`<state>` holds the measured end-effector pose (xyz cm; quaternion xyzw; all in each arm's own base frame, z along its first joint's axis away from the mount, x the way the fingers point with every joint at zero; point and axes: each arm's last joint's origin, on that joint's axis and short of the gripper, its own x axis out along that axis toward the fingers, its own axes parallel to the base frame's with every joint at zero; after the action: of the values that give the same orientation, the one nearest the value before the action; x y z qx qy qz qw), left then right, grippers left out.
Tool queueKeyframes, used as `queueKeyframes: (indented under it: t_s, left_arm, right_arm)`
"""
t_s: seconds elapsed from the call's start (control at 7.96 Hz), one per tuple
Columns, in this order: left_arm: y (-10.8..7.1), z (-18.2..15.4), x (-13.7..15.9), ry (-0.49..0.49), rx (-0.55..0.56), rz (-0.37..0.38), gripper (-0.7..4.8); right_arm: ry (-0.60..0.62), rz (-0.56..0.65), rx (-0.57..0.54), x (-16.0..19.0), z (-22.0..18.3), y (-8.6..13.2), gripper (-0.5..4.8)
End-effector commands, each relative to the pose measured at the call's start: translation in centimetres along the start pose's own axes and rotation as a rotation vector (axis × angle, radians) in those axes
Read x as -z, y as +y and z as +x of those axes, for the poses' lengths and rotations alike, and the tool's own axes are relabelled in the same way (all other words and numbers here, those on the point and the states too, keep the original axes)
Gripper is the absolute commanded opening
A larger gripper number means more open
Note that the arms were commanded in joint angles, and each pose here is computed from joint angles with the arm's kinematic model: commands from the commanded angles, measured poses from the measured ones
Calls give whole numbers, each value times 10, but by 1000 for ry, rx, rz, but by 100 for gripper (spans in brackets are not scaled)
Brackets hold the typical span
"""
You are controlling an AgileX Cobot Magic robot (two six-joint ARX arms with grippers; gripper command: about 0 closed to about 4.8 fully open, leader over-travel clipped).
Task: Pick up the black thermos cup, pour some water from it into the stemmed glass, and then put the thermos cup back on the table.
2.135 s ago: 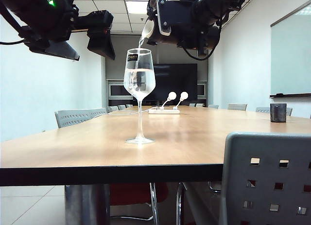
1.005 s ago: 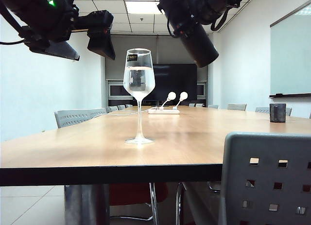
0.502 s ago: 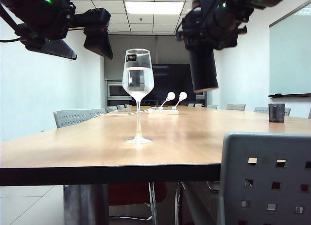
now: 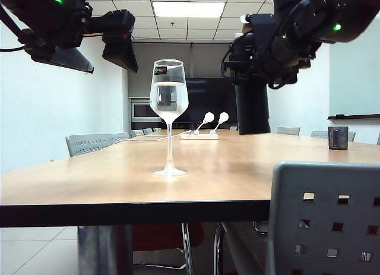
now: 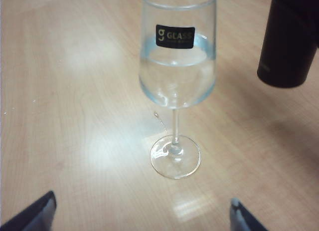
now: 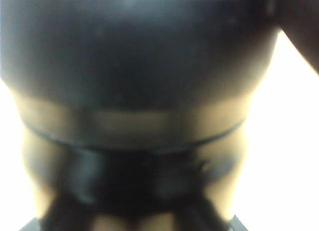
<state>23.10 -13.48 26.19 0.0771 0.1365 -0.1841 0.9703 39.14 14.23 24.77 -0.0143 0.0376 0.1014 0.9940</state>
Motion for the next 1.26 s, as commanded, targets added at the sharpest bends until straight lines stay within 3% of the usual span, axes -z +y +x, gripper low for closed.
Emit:
queueKeyframes:
  t_s: [0.13,0.5,0.63,0.88,1.26]
  left_arm:
    - [0,-1,-4,-21,0,-6,479]
    - [0,-1,-4,-21,0,-6,479]
    - [0,-1,-4,-21,-4,2,479]
    - [0,-1,-4,-23,-8,4,479]
    - [0,-1,-4,-27,-8,3,479]
  right_arm:
    - [-100,66,-2,0,-5,-1,166]
    - [-81,75,-2,30,10,1,165]
    - [-94,74,-41,51,20,-7,165]
    - [-86,73,-25,54,23,-22,165]
    - [-27,68,-38,67,26,-23,166]
